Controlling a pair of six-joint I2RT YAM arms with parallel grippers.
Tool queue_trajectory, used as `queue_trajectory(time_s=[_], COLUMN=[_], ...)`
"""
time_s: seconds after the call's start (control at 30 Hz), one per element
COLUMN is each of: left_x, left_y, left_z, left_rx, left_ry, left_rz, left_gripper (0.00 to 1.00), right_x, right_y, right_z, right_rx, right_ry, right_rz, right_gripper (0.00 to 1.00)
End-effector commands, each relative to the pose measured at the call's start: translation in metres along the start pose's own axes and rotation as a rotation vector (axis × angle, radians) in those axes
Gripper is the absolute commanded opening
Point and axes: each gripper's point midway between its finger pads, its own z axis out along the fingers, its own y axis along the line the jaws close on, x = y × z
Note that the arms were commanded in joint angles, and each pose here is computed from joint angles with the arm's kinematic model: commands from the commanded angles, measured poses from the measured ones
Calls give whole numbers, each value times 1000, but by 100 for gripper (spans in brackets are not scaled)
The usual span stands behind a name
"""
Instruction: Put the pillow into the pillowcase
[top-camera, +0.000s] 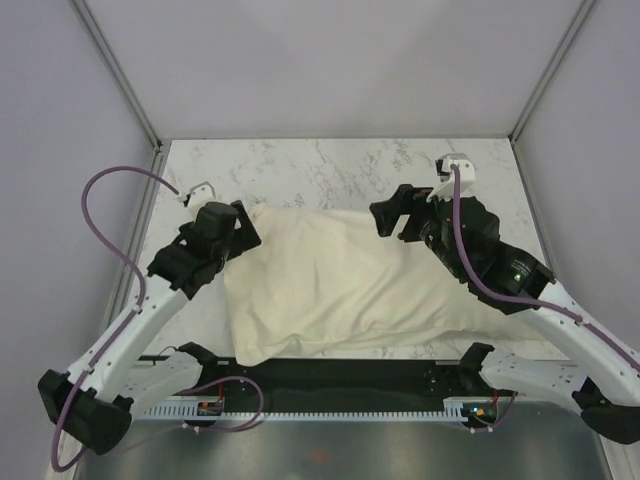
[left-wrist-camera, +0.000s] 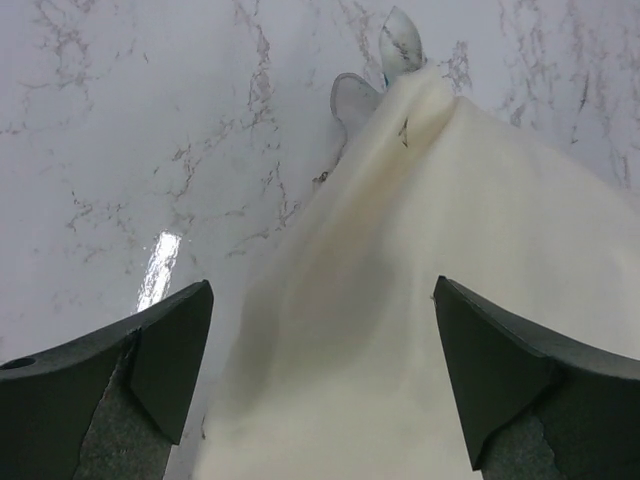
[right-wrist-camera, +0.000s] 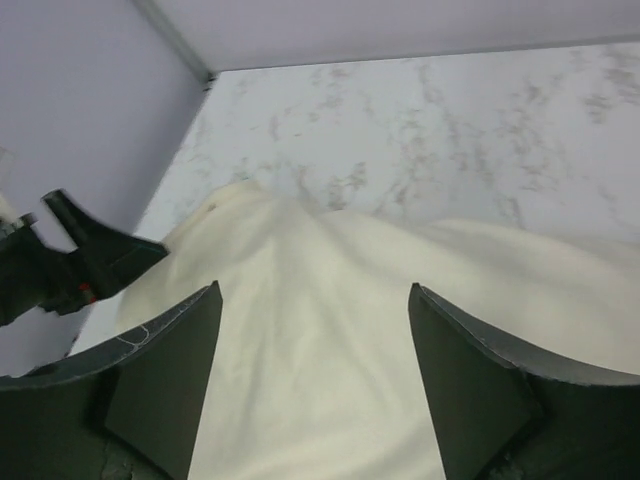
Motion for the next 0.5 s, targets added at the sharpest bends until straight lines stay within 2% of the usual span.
queue_trajectory(time_s=[0.0,0.03,0.07,0.17,0.2,0.27,0.3,0.47], left_x=[11,10,19,27,28,25,23,0], left_y=[-24,-30,-37,-58,-60,-51,-47,10], left_z=[31,36,39,45,47,56,60,94], left_rx=[113,137,178,287,297,265,246,102], left_ry=[138,144,185,206,202,188,186,151], left_rz=[-37,-61,-75,-120,-131,-163,-194,-386], left_gripper=[98,95,91,60,32,5,2,2], right_x=[22,26,26,36,32,39,37,51], right_y=[-93,-109,-146,-197,-204,-230,-235,-277], right_z=[9,12,9,3,-5,-15,-21,-42], right_rx=[368,414,529,628,636,689,701,804], right_ry=[84,118,141,165,132,108,80,42], right_rz=[-52,-47,-32,54,84,144,171,271], right_gripper=[84,85,85,86,86,86,87,86])
